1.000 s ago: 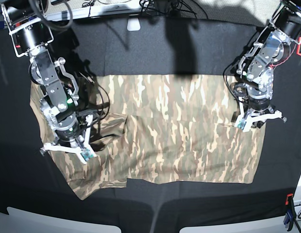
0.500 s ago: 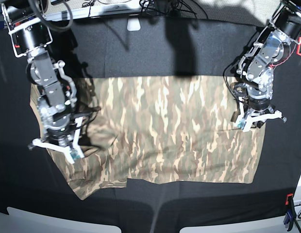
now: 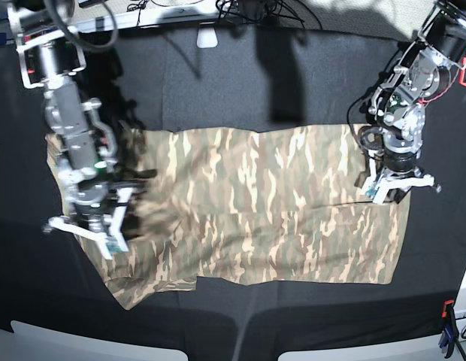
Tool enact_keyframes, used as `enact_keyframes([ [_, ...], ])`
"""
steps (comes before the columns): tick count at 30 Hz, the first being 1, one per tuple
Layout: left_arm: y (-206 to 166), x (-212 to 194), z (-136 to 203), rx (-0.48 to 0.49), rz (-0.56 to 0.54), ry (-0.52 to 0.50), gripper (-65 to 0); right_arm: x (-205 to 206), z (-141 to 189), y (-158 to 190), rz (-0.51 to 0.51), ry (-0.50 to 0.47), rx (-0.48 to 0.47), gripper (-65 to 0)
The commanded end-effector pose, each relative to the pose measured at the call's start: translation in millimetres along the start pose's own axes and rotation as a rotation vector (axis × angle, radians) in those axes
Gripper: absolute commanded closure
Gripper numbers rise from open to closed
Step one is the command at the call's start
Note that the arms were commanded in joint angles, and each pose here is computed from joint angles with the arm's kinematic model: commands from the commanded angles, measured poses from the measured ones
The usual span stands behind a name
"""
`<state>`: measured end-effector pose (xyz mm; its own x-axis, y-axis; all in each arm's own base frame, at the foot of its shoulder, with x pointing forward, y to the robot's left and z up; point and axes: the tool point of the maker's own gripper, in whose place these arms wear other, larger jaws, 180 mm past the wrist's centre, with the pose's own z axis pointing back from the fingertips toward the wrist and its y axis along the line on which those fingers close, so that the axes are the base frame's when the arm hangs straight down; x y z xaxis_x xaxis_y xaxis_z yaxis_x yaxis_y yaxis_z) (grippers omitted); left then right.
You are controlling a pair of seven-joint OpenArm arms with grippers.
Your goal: Layout the t-shirt on the table in an organized manner, then fold the t-shirt properly
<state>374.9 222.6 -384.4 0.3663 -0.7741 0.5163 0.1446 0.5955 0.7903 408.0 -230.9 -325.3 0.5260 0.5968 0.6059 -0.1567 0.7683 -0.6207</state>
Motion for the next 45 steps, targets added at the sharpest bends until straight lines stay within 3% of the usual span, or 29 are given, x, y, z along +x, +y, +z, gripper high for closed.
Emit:
enact_keyframes([
  [1, 19.7, 14.6, -5.1, 0.052, -0.011, -0.059, 0.0, 19.6, 0.6, -16.2, -0.006, -0.063, -0.041, 0.0],
  [7, 19.4, 25.7, -4.1, 0.051, -0.010, -0.121, 0.0, 27.1, 1.3, -5.6, -0.012, -0.087, -0.016, 0.0],
  [19, 25.5, 30.2, -7.5, 0.064, -0.007, -0.126, 0.0, 33.0, 1.1, -12.7, 0.009, -0.103, -0.043, 0.0],
  [20, 26.2, 30.8, -7.9, 0.065, -0.007, -0.127, 0.0, 33.1, 1.1, -12.7, 0.009, -0.103, -0.043, -4.8],
  [23, 26.5, 31.4, -7.9, 0.066, -0.007, -0.129, -21.4, 33.4, 1.1, -12.8, 0.009, -0.105, -0.044, -22.0],
  [25, 26.3, 30.3, -7.9, 0.066, -0.007, -0.124, -28.3, 33.3, 1.1, -14.1, 0.003, -0.105, -0.051, -25.7],
  [29, 26.8, 23.2, -8.7, 0.068, -0.011, -0.084, -28.4, 32.4, 1.1, -21.7, -0.025, -0.092, -0.085, -25.7],
  [32, 31.8, 12.9, -6.6, 0.102, -0.096, -0.032, -27.9, 27.5, 1.6, -23.6, -0.021, -0.055, -0.092, -25.6],
  [34, 36.2, 14.3, -2.1, 0.122, -0.145, -0.051, -27.9, 30.1, 5.2, -27.1, -0.005, -0.059, -0.110, -25.6],
  [41, 57.1, 24.0, 20.7, 0.133, -0.159, -0.112, -27.9, 40.4, 15.1, -36.3, 0.012, -0.073, -0.149, -25.6],
  [43, 57.6, 16.2, 28.3, 0.114, -0.179, -0.091, -27.9, 34.2, 15.4, -36.5, 0.012, -0.038, -0.149, -25.6],
  [45, 44.8, 6.4, 39.6, 0.036, -0.237, -0.094, -27.9, 28.8, 17.8, -36.6, 0.038, -0.023, -0.161, -25.6],
])
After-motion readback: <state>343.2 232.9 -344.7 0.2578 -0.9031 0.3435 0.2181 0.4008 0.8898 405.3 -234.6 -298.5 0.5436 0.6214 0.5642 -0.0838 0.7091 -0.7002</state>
